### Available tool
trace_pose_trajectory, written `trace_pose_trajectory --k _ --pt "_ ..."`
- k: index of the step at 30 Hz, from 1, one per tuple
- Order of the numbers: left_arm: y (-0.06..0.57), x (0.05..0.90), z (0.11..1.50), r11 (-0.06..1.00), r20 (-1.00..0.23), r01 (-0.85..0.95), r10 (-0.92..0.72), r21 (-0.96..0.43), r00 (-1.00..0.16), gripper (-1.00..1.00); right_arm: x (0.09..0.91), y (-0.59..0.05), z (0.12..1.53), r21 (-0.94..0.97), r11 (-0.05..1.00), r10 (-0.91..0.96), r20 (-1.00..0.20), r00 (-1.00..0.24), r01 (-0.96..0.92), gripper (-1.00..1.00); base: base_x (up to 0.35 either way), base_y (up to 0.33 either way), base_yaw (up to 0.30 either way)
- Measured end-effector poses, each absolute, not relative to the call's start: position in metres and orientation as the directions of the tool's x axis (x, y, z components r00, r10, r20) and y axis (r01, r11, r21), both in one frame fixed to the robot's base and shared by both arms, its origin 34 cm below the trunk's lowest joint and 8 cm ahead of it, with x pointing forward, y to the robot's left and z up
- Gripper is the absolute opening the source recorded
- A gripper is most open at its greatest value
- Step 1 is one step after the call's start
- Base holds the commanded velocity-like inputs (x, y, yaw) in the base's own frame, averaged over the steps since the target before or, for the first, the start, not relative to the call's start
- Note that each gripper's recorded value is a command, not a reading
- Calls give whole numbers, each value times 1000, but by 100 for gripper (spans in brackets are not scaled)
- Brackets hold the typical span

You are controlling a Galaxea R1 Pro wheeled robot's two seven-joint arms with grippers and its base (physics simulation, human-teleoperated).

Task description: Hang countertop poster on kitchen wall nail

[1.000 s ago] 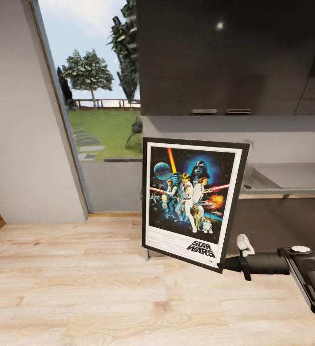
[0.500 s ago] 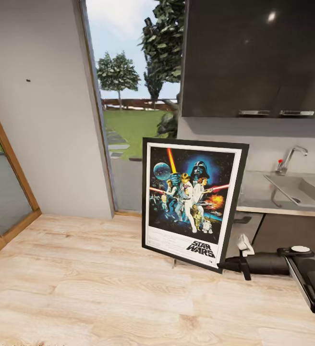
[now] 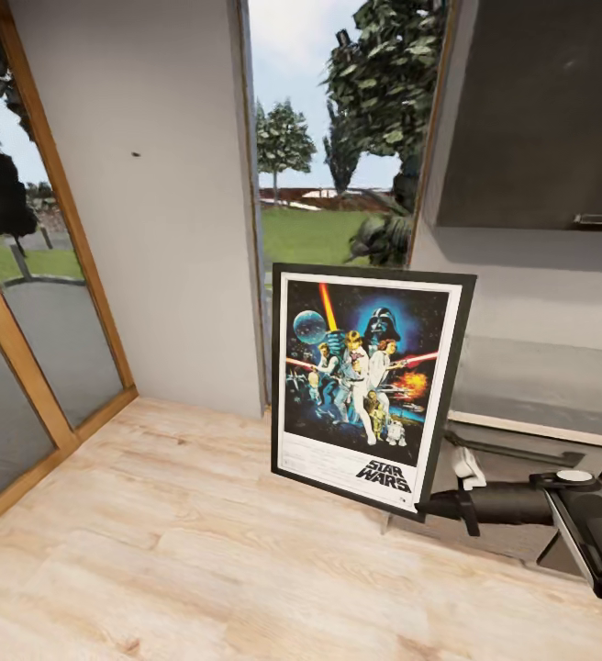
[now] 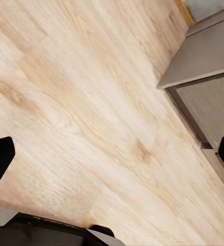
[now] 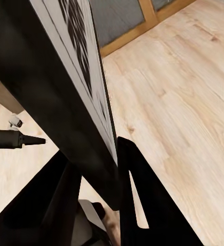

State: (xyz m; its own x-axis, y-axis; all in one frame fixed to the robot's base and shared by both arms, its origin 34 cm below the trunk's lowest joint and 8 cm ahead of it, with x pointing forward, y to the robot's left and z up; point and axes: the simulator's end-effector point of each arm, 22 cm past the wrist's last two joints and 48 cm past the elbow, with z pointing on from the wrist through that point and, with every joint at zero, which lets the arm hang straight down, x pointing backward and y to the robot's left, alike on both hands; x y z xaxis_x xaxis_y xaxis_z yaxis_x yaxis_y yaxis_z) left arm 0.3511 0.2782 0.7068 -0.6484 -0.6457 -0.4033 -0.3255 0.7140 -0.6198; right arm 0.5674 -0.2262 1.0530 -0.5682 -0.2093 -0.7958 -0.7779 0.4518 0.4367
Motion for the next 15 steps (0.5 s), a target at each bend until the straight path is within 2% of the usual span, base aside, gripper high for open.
trace_pose_trajectory --k 10,15 --pt "278 350 706 713 -399 -329 -647 -619 -650 100 568 -226 1051 440 452 -209 -793 -572 -776 -100 192 297 275" --pt "278 350 706 713 -399 -331 -647 -619 -649 100 568 -226 1051 441 452 -208 -793 -573 -775 -100 196 302 97"
